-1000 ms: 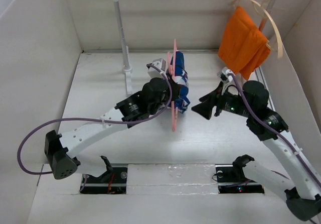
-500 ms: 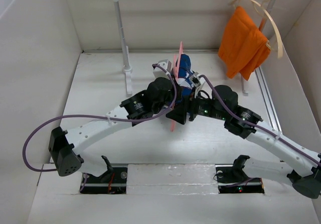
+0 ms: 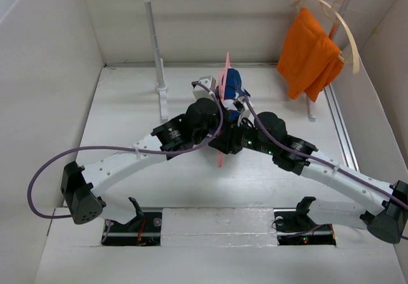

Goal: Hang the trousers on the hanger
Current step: Place the hanger at the clothesline.

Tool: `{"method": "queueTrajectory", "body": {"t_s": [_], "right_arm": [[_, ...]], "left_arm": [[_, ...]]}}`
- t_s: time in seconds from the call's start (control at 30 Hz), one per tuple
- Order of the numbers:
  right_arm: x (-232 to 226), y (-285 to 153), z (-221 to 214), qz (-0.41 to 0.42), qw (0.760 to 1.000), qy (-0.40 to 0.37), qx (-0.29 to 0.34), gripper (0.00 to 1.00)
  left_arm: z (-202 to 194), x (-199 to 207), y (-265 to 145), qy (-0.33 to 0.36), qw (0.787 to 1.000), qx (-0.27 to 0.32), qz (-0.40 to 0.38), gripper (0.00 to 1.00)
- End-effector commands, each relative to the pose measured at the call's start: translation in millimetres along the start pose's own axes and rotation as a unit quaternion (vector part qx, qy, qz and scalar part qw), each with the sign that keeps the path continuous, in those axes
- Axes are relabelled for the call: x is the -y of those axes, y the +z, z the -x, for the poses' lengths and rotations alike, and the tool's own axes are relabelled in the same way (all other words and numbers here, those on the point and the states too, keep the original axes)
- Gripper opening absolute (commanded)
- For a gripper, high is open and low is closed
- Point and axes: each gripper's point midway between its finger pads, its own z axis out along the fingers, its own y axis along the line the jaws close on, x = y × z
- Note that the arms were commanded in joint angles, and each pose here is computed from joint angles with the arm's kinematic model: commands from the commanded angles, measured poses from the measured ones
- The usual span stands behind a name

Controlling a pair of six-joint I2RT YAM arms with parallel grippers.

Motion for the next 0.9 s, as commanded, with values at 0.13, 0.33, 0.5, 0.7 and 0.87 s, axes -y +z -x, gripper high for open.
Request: {"method": "queueTrajectory", "body": {"t_s": [0.13,0.33,0.5,0.7,0.87], "right_arm": [[-19,-1,29,0.039,0.997,-0.01,0.064,0.04],[-42,-33,57,0.063,0.992,-0.008,0.107,0.0],[-38,-48,83,0.066,0.989,-0.019,0.128,0.0],[-24,-56,109,0.073,0.985,-0.032,0.155,0.0],[-22,-79,159,0.079,0.973,-0.065,0.208,0.0]], "left_arm": [[80,50,-39,-0.068,0.988,0.105,-0.094,0.0],[94,47,-47,-0.07,0.986,0.106,-0.109,0.0],[129,56,-64,-0.071,0.979,0.129,-0.139,0.45],[161,75,-90,-0.057,0.972,0.152,-0.168,0.61],[180,75,-114,-0.058,0.966,0.177,-0.179,0.62]]}}
